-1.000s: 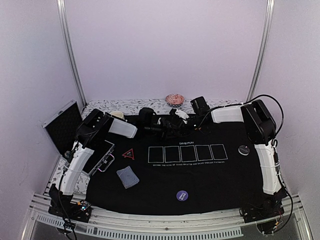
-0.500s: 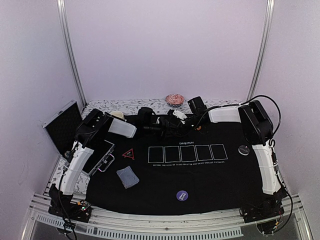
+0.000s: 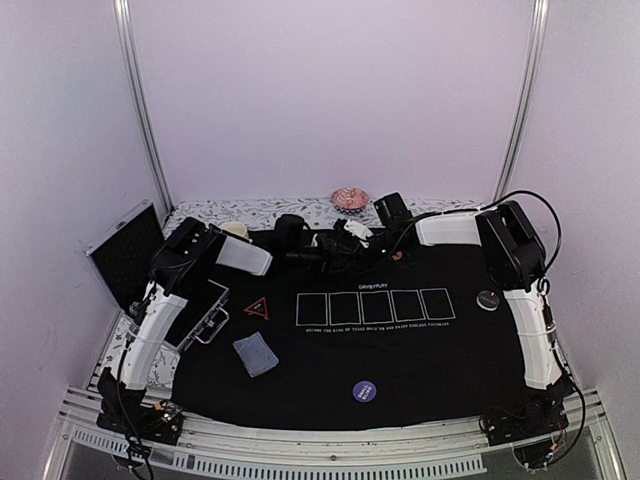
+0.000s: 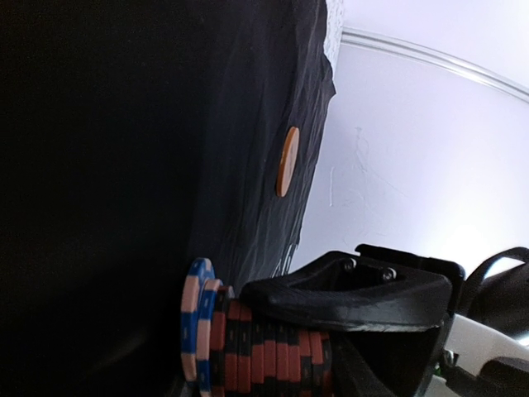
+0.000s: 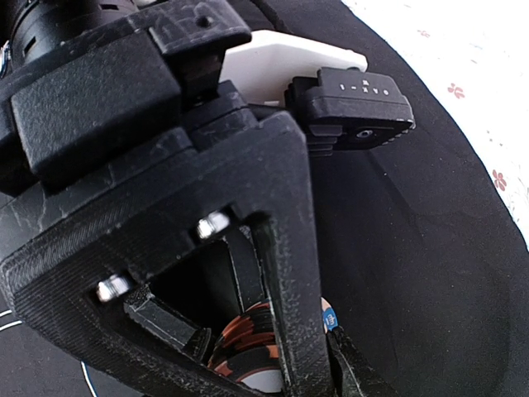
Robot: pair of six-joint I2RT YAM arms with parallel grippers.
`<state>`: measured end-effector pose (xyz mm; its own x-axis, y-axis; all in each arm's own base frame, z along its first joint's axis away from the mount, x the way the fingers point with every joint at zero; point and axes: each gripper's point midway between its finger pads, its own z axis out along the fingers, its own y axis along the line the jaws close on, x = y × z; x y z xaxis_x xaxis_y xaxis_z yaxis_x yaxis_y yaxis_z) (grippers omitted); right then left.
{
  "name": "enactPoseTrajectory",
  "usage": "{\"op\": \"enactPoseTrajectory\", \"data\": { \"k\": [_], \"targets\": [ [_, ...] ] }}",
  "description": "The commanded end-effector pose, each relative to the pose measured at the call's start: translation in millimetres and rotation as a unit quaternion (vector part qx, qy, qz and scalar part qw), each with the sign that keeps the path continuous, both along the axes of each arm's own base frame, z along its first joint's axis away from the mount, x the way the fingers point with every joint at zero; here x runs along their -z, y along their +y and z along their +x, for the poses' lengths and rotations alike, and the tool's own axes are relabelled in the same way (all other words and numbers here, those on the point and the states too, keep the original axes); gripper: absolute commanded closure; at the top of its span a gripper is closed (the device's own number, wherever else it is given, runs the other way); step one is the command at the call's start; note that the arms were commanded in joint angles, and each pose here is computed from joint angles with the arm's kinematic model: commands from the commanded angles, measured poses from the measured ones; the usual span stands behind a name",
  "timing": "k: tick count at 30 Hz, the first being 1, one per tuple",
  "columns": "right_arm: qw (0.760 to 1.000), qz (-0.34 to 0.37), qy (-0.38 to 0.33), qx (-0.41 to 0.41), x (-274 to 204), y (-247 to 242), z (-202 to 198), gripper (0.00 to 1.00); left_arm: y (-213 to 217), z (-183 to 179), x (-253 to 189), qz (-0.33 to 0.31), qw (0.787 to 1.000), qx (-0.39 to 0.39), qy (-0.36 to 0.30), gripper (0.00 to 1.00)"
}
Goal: Distribute texas hold em gaming equipment
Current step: Place the poker chips pile at the big blind area.
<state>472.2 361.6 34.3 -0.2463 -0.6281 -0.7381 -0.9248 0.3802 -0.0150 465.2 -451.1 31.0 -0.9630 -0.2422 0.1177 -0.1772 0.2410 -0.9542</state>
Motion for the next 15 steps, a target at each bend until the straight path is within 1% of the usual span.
{"op": "enactPoseTrajectory", "data": {
  "k": [1, 4, 6, 7, 9, 10, 11, 15],
  "targets": [
    [0.999, -0.005, 0.02, 0.038, 6.5, -14.6, 10.9, 0.98, 8.2, -10.6, 20.0, 0.016, 1.0, 0.014, 0.005, 0.6],
    [0.998, -0.003, 0.032, 0.047, 5.5, -19.2, 11.2, 0.98, 10.8, -8.4, 14.2, 0.016, 1.0, 0.007, -0.004, 0.49],
    [0.998, -0.005, 0.037, 0.049, 7.8, -21.6, 10.2, 0.98, 12.7, -6.2, 11.6, 0.017, 1.0, 0.003, -0.009, 0.35],
    [0.998, 0.002, 0.026, 0.049, -7.4, -21.2, 11.8, 0.98, 13.2, -5.6, 10.0, 0.017, 1.0, 0.002, -0.011, 0.31],
    [0.999, 0.003, 0.021, 0.05, -13.8, -23.5, 12.7, 0.98, 14.7, -5.7, 9.3, 0.019, 1.0, 0.001, -0.012, 0.15],
    [0.999, 0.002, 0.019, 0.049, -14.6, -24.0, 12.8, 0.98, 15.5, -6.1, 7.8, 0.019, 1.0, 0.0, -0.012, 0.05],
    [0.999, 0.0, 0.018, 0.051, -15.1, -26.0, 13.7, 0.98, 17.5, -6.0, 6.6, 0.021, 1.0, -0.004, -0.013, 0.02],
    [0.998, -0.001, 0.015, 0.057, -19.4, -31.6, 15.1, 0.98, 22.5, -4.9, 0.0, 0.03, 0.999, -0.015, -0.022, 0.02]
  ]
}}
